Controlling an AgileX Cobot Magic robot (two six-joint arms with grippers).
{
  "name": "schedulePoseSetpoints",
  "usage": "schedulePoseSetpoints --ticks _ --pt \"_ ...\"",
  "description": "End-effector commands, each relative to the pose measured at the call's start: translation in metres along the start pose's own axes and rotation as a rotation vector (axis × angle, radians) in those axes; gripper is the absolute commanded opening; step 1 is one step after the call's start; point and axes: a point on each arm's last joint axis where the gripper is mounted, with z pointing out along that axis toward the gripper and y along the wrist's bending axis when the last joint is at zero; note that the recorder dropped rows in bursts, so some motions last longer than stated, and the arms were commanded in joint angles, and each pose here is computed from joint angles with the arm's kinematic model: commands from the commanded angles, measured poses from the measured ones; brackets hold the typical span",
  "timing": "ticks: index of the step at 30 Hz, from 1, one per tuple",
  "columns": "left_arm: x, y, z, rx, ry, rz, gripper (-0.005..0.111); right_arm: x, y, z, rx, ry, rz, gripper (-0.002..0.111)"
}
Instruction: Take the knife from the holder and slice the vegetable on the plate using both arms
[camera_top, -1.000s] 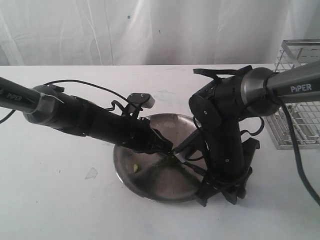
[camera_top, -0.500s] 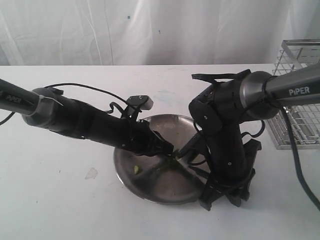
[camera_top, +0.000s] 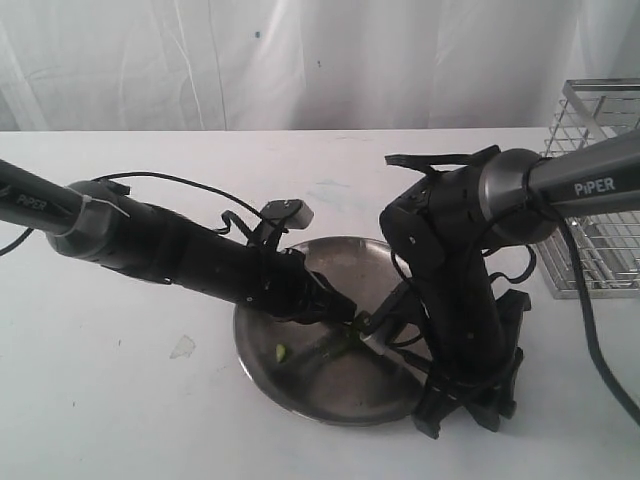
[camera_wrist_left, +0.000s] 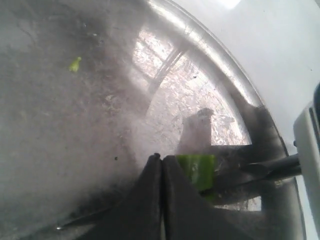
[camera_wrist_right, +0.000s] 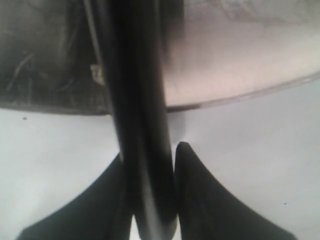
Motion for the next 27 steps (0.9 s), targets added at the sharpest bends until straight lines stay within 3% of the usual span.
schedulePoseSetpoints --ticks 1,4,9,16,20,27 --pt "-0.024 -0.017 -0.017 -0.016 -0.034 0.113 0.0 -0.005 -0.004 -0.004 -0.02 -0.033 0.048 0.0" --pt "-0.045 -0.032 -0.034 -0.032 -0.101 0.166 0.0 -0.006 -0.004 -0.01 -0.036 -0.057 0.06 0.0" --pt "-0.055 -0.039 -0.052 -0.116 -0.109 0.236 0.0 -0.011 -0.003 -0.011 -0.048 -0.108 0.055 0.0" --pt "-0.027 -0.043 -0.065 -0.163 -0.022 0.217 0.0 -0.032 0.006 -0.015 -0.196 -0.176 -0.01 0.0" --pt "-0.014 -0.046 -0.074 -0.189 -0.006 0.212 0.0 -0.041 0.003 -0.023 -0.192 -0.208 -0.01 0.0" --pt "0.009 -0.042 -0.071 -0.179 0.057 0.185 0.0 -0.027 0.001 -0.045 -0.19 -0.223 0.002 0.0"
